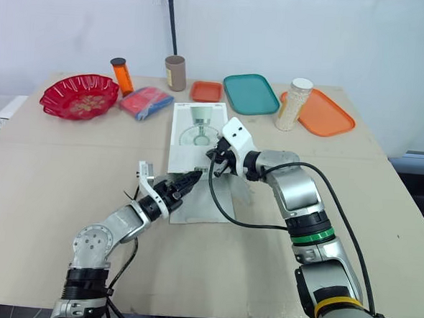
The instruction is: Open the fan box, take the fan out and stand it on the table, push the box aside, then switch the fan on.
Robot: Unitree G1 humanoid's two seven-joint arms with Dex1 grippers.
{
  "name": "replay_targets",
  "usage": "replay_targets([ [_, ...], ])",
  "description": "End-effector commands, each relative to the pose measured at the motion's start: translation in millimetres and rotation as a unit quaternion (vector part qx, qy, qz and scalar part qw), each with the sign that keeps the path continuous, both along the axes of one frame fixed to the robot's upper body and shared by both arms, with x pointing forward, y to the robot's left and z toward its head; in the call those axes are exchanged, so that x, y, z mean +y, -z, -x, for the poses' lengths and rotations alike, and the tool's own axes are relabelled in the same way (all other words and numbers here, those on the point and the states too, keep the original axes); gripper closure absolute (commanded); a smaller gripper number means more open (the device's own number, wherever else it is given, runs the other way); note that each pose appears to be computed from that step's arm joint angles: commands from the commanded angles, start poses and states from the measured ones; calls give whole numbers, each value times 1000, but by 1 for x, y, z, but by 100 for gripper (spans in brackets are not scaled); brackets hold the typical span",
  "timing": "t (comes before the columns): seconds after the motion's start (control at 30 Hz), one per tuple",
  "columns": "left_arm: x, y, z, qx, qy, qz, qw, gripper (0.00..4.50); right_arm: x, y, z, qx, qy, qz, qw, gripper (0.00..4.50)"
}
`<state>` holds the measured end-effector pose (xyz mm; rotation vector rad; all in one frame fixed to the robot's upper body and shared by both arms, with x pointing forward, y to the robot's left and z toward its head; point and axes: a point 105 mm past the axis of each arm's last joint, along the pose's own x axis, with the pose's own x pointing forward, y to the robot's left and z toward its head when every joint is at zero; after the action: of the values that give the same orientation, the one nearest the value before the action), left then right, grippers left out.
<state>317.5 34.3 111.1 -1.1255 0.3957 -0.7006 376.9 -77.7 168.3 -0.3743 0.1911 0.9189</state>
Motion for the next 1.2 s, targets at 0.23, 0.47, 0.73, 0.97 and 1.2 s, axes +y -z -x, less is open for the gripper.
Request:
replay_targets([
  [0.23,-21,22,-4,67,13,35,997,292,-3,-2,2,-5,-1,9,1000,450],
  [0.47,-20,25,-2,79,20,34,996,341,-1,-1,2,-4,-2,9,1000,450],
  [0.73,-11,46,18,121,60,-17,991,341,1,-1,3,-4,-5,7,1000,450],
  [0.97,6,56,36,130,70,-40,988,341,0,2,5,1,-3,6,1000,450],
  [1.2,10,55,33,119,49,-50,990,287,-1,2,6,2,-1,5,1000,450],
])
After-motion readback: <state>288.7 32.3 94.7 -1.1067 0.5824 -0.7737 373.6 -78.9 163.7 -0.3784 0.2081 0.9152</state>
